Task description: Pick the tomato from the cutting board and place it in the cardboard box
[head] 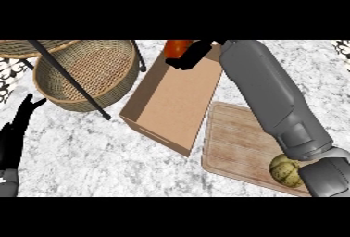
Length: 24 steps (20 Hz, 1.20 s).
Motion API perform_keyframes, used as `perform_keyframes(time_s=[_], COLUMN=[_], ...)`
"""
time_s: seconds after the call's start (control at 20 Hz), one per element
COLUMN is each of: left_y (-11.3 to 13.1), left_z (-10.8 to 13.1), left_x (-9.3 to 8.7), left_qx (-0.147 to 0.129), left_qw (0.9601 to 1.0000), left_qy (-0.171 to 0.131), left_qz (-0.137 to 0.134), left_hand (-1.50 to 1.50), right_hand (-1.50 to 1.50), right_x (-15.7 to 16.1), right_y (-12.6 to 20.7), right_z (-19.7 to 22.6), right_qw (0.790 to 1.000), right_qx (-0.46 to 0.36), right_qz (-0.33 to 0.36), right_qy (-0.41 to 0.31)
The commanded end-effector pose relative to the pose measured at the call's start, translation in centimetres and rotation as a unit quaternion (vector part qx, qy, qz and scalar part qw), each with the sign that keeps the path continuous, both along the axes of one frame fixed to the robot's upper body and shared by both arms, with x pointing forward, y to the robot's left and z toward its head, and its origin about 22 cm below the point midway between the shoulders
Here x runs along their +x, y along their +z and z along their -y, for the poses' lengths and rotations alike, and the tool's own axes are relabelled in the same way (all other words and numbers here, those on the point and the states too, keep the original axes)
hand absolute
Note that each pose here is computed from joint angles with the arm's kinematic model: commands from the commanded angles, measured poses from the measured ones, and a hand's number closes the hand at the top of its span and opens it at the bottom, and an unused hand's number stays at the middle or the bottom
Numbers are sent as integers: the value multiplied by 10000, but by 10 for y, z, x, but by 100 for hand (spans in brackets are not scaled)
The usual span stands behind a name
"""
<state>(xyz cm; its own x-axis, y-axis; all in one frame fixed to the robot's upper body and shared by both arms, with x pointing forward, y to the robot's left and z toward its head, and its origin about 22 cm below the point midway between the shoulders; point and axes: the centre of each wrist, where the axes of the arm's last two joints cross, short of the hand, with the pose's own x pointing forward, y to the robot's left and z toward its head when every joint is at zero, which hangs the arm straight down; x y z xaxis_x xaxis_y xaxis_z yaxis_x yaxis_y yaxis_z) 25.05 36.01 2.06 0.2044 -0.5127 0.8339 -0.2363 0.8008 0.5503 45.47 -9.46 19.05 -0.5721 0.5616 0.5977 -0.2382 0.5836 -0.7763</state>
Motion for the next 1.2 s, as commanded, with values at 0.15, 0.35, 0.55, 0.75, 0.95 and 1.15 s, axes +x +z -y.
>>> perform_keyframes(time_s=[0.15, 0.35, 0.55, 0.75, 0.95, 1.15], left_y=[0, 3, 7, 15, 0, 22], left_z=[10, 29, 18, 31, 37, 15], left_x=[13, 24, 26, 42, 35, 33], left_qx=[2, -32, -46, -51, -6, -94], left_qw=[9998, 9992, 9993, 9989, 9985, 9993], left_qy=[-184, -402, -372, -419, -534, -358], left_qz=[1, 82, 53, 188, 94, 103], left_hand=[0, 0, 0, 0, 0, 0], right_hand=[150, 150, -150, -150, -150, -150], right_x=[-5, -4, -2, -2, -3, -1], right_y=[-39, -45, -50, -65, -66, -59], right_z=[-48, -52, -49, -42, -41, -39], right_qw=[9993, 9959, 9900, 9913, 9942, 9911], right_qx=[-279, -389, -415, -68, 351, 1117], right_qz=[-171, -178, -1065, -1059, -745, -443], right_qy=[-185, -793, -828, -776, -694, -574])
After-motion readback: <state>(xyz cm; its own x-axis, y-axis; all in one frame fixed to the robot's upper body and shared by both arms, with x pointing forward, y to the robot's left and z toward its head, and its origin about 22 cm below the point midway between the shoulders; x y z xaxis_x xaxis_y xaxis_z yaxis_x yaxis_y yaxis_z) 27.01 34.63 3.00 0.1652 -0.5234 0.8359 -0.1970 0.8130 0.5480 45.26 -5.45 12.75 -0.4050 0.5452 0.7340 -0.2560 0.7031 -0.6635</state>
